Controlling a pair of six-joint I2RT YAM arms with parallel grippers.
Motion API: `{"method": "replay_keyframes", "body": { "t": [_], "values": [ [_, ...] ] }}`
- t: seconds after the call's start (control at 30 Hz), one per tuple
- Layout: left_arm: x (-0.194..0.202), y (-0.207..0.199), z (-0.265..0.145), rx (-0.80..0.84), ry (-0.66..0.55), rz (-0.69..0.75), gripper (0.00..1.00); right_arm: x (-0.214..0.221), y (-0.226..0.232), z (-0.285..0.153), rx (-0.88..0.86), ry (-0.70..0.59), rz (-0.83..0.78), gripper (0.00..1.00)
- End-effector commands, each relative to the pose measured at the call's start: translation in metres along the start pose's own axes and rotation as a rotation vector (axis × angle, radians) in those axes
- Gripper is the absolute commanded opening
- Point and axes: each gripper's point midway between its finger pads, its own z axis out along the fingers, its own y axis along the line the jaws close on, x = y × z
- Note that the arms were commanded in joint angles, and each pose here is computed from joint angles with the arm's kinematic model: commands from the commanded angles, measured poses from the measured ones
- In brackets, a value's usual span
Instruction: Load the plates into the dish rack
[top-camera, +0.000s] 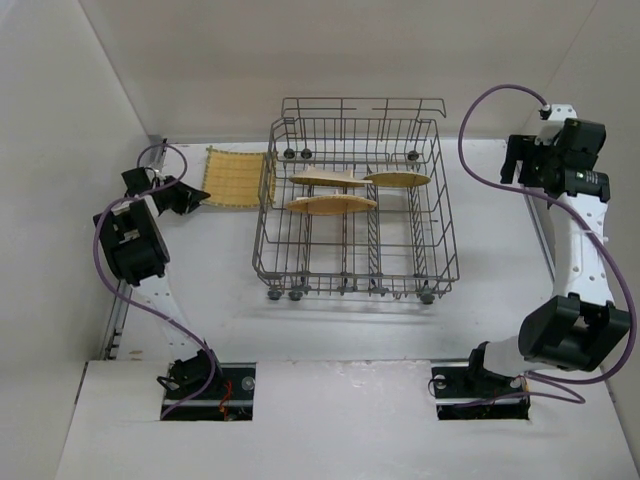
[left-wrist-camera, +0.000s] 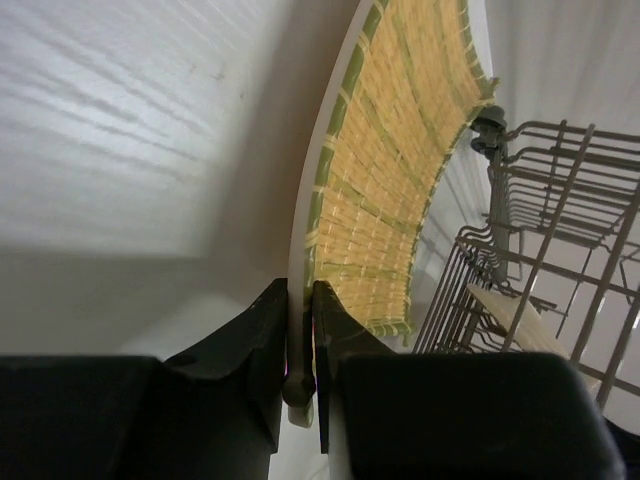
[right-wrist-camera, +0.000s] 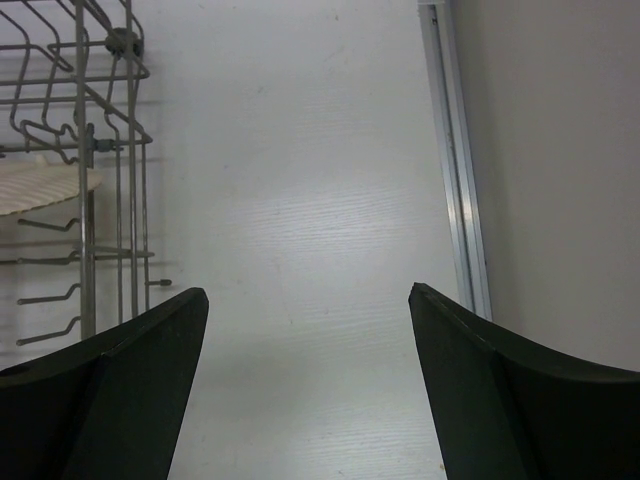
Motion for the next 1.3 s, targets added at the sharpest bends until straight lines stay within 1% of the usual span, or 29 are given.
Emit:
{"method": "replay_keyframes", "body": {
  "t": [0.0,0.2,0.3,0.63,0.73,0.97,1.13,1.27],
  "values": [
    [-0.045,-0.041,-0.056,0.008,-0.19,0.113,0.0,-0.025,0.018,-0.001,-0.05,-0.076,-0.022,0.87],
    [-0.069,-0.059,-0.104,0.016,-0.299,0.139,0.0,-0.034,0.048,0.002,-0.123,-0.103,-0.057,0.87],
    [-0.075,-0.067,-0.122,0.022,-0.335,0.152,0.0,-0.038,0.059,0.004,-0.152,-0.112,-0.063,0.87],
    [-0.078,-0.1,-0.155,0.048,-0.394,0.198,0.0,-0.049,0.084,-0.003,-0.223,-0.16,-0.105,0.87],
    [-0.077,-0.12,-0.166,0.068,-0.411,0.228,0.0,-0.051,0.088,-0.009,-0.241,-0.177,-0.111,0.87],
    [-0.071,-0.181,-0.194,0.129,-0.462,0.332,0.0,-0.051,0.097,-0.014,-0.272,-0.194,-0.12,0.87],
    [-0.057,-0.226,-0.214,0.187,-0.477,0.404,0.0,-0.053,0.106,-0.017,-0.299,-0.206,-0.13,0.87],
    [-0.046,-0.251,-0.225,0.217,-0.474,0.436,0.0,-0.055,0.118,-0.022,-0.332,-0.222,-0.151,0.88]
  ]
}}
